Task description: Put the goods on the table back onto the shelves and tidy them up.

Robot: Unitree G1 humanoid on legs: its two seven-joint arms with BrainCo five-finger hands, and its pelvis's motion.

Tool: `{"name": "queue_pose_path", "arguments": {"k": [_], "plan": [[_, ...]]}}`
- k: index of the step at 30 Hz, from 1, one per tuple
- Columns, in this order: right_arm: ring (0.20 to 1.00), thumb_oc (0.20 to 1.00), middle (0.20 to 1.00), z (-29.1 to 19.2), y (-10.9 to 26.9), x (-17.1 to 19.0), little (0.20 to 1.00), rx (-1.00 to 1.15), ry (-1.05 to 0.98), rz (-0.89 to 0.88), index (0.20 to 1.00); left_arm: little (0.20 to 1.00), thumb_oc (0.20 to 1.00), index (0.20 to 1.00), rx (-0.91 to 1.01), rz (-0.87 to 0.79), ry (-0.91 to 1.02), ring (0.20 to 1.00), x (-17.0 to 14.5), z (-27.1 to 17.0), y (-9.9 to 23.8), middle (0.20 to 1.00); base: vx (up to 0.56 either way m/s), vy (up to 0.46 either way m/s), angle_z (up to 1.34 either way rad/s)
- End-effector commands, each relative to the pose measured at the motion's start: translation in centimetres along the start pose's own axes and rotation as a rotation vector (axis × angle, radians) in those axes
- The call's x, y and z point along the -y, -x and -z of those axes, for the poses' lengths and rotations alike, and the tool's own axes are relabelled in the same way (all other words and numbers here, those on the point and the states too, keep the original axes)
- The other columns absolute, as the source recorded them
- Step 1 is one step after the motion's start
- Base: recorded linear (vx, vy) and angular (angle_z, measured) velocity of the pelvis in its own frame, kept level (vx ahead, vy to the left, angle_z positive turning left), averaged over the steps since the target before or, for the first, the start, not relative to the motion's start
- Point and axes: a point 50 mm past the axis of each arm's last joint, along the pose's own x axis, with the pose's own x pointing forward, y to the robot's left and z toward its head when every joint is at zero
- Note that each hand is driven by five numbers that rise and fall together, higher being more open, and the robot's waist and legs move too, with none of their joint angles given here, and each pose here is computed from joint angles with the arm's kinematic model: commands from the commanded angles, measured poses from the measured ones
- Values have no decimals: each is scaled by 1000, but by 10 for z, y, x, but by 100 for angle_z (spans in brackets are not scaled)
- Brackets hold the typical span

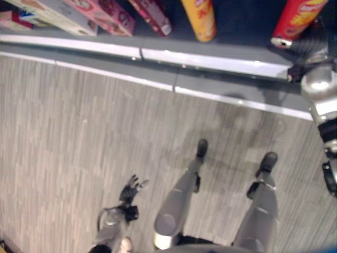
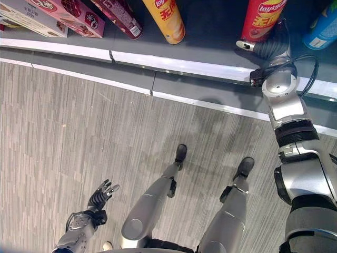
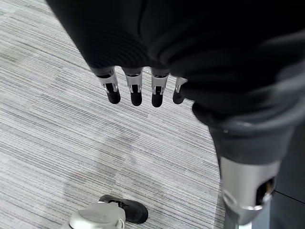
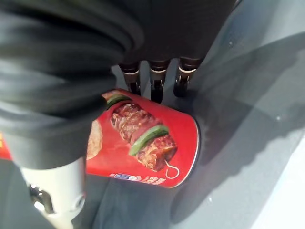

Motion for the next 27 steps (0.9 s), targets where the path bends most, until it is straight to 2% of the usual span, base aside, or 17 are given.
{"name": "queue_pose_path", "arguments": {"k": [1,18,27], "plan": [[1000,1000,1000,-38,-7,1,1000,162,16,-19,1000,1000,1000,1000,-50,-52,-41,1000,-26,13,13,1000,0,0,0],[1000,1000,1000,-40,-8,-5,1000,157,7,-28,1000,1000,1000,1000,-59,-62,-32,1000,-27,15,12,1000,13,0,5],[1000,1000,1000,-34,-8,3,1000,146,90,1,1000,1000,1000,1000,-58,-74,-28,1000,-28,15,12,1000,-21,7,1]]}}
